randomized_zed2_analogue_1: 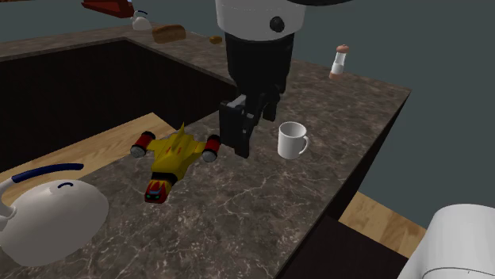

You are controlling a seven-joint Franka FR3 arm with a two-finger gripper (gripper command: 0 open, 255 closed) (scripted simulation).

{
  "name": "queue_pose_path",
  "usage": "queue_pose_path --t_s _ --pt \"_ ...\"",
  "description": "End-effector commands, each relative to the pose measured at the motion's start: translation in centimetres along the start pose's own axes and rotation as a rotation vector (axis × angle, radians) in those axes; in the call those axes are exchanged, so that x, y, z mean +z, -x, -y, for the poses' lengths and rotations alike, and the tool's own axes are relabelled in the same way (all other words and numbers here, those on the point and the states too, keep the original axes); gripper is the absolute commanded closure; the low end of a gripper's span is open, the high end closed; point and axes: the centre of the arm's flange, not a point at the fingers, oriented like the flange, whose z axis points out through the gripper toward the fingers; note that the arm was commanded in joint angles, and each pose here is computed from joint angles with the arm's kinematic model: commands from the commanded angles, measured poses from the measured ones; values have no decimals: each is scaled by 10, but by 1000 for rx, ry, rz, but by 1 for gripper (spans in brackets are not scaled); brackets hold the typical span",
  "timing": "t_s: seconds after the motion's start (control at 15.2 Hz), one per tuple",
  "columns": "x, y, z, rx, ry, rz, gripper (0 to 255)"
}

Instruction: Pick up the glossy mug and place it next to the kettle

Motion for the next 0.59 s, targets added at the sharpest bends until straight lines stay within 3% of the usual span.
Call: queue_pose_path --t_s 0.0,0.53 --pt "0 0 0 0 0 0 0" --pt "68 -12 -84 8 -21 30 0"
